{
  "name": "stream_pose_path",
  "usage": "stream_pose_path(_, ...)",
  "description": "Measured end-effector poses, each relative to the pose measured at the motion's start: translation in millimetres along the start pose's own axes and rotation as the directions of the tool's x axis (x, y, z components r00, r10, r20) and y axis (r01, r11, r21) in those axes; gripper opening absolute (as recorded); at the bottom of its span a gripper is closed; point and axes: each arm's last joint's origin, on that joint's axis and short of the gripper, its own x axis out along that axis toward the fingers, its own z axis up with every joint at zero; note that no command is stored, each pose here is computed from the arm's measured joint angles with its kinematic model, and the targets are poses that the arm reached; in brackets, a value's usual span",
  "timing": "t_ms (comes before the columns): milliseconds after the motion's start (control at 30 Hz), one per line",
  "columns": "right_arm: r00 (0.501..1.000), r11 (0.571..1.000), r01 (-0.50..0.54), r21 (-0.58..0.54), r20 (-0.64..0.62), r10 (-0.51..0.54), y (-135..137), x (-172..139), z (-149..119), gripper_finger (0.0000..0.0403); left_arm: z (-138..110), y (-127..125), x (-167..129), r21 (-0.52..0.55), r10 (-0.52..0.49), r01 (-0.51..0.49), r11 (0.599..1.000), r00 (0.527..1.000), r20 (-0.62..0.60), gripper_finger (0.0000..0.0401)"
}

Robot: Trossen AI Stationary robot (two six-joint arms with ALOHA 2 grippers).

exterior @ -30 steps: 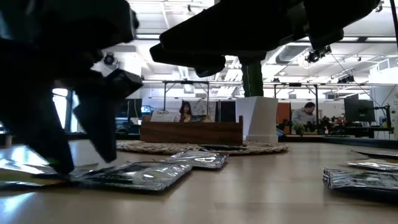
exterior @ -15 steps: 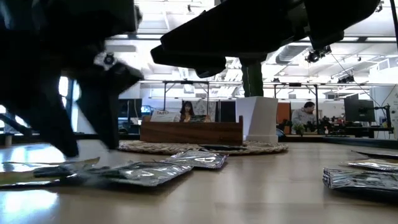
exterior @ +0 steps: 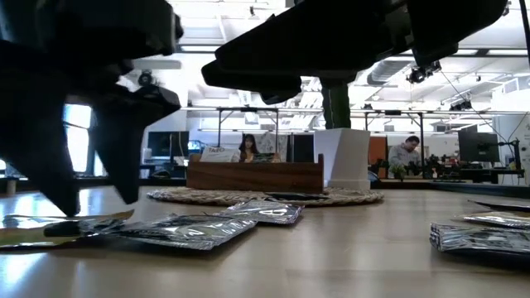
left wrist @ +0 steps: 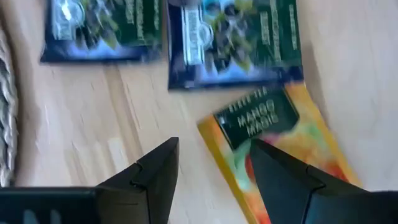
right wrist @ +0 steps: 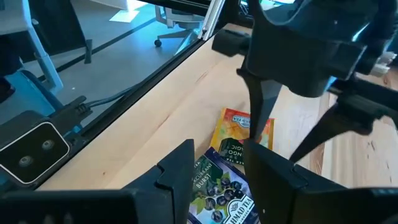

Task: Pick & Place Tea
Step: Put the yellow tea pack into the middle section of the wooden organizer

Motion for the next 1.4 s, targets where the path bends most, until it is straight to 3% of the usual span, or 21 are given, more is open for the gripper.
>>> stream_pose_path(533,1.000,1.000,0.000,-0.002,0.000,0.000,0,0,0,0.0133,1,-1,9,0.020,0.037,-0.037,0.999,0.999,0.017,0.0188)
stream_pose_path(733,1.000,1.000,0.001,-0.002,0.000,-0.001,0,0,0,0.0133,2,7,19,-0.043,-0.035,0.035,0.998,0.999,-0.016,0.0114)
stream_pose_path(1000,1.000,1.000,0.001,-0.001,-0.001,-0.001,0,0,0,0.0133,-1,8,33,-0.046,-0.099,0.097,0.994,0.994,-0.047,0.0006)
stream_pose_path(1267,1.000,1.000,0.001,0.000,-0.001,-0.001,0,0,0,0.0133,2,9,25,-0.084,-0.063,0.060,0.995,0.998,-0.027,0.0010)
stream_pose_path(1400,1.000,1.000,0.001,0.000,-0.001,-0.001,0,0,0,0.0133,9,9,20,-0.045,-0.058,0.056,0.997,0.998,-0.036,0.0029)
